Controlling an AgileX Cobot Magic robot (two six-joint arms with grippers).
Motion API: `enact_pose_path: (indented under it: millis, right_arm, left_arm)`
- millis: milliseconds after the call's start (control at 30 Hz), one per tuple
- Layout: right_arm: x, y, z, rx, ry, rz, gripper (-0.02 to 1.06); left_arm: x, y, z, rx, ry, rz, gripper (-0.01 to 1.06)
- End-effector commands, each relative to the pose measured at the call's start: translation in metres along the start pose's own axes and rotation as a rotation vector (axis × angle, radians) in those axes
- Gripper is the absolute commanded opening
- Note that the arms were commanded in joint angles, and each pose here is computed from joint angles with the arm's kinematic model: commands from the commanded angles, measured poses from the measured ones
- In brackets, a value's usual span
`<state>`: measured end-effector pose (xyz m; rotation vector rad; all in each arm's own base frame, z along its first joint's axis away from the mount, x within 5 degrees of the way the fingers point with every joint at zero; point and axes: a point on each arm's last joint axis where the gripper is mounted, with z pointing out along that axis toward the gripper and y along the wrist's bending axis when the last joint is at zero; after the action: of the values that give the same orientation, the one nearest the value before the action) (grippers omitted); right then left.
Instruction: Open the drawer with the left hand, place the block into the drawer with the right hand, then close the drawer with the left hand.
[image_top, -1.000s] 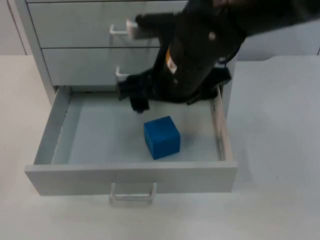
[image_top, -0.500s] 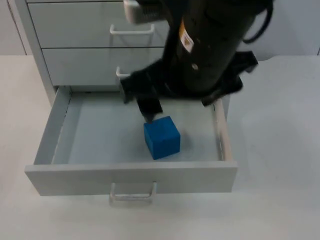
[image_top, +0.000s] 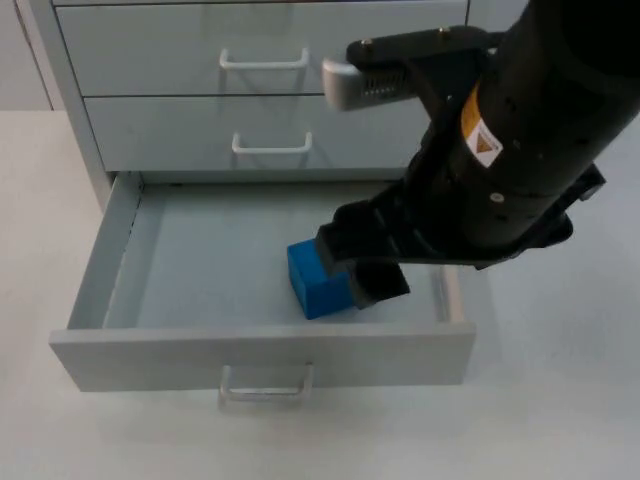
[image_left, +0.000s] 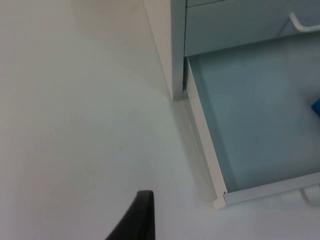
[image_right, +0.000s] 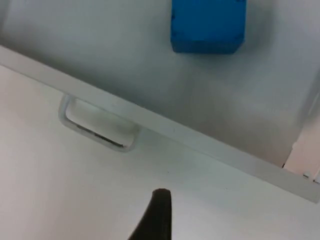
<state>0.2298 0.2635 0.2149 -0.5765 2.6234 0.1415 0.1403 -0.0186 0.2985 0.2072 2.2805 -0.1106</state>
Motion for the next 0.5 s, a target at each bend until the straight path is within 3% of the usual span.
enact_pose_path:
  millis: [0,233,467]
  right_arm:
    - [0.000,-0.003,-0.008,-0.006,-0.020,-0.014,0.80]
    - [-0.001,-0.025,-0.014,0.018,-0.028,0.022,0.80]
    - [0.004,-0.081,-0.017,0.068,-0.003,0.112,0.80]
  left_arm:
    - [-0.001,0.001,0.000,-0.009,-0.014,0.003,1.05]
    - [-0.001,0.001,0.000,-0.009,-0.014,0.003,1.05]
    - [-0.001,0.001,0.000,-0.009,-0.014,0.003,1.05]
